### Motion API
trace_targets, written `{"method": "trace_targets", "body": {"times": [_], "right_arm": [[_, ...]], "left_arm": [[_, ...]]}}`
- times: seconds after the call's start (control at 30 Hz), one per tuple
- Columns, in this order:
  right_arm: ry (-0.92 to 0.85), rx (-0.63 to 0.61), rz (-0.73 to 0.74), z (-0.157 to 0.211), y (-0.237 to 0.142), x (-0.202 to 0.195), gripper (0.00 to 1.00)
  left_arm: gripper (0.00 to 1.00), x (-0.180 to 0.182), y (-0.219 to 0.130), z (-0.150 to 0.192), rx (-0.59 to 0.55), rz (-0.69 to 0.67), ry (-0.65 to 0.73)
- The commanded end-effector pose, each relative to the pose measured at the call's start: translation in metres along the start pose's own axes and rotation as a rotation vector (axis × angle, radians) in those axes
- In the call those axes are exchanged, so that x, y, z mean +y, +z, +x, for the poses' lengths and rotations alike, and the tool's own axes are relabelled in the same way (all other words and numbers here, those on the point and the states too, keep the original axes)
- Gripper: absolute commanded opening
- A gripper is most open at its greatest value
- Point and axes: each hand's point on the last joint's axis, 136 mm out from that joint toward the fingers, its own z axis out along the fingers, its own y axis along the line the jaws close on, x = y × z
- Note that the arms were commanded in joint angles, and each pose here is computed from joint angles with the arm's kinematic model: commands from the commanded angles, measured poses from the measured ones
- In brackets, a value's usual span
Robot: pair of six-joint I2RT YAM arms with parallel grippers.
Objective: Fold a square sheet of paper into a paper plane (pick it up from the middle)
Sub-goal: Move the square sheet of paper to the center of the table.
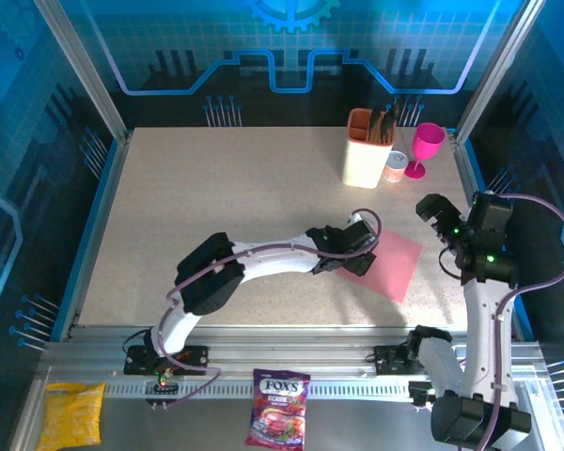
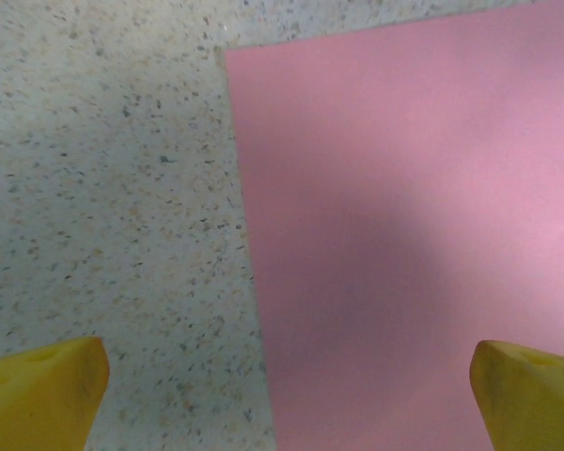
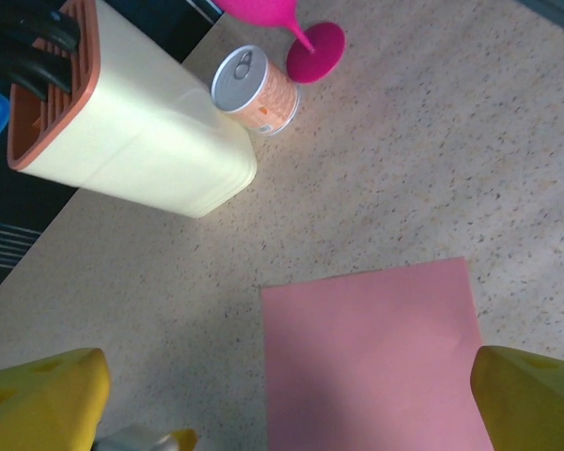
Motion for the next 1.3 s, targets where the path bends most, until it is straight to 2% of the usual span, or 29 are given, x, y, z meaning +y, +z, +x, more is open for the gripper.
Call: {"method": "trace_targets", "body": {"times": [0.0, 0.37, 0.7, 0.87, 1.1, 1.27], "right_arm": [[0.008, 0.056, -0.065, 0.014, -0.006, 0.008, 0.99], [-0.018, 0.113, -0.208, 0.028, -0.024, 0.032, 0.99], [-0.004, 0.143, -0.351, 0.03, -0.045, 0.061, 0.99], [0.002, 0.172, -0.375, 0.036, -0.04, 0.064, 0.99], [-0.057, 0.219, -0.38, 0.06, -0.024, 0.07, 0.99], [-0.143, 0.3, -0.339, 0.106, -0.002, 0.069, 1.0]], "left_arm": [[1.0, 0.004, 0.011, 0.003, 0.04, -0.055, 0.039], [1.0, 0.019, 0.048, 0.034, 0.145, -0.122, 0.069], [1.0, 0.072, 0.055, 0.067, 0.224, -0.224, 0.01], [1.0, 0.101, 0.041, 0.085, 0.24, -0.265, -0.01], [1.0, 0.15, 0.008, 0.131, 0.284, -0.335, -0.059], [1.0, 0.18, -0.013, 0.16, 0.315, -0.379, -0.094]]}}
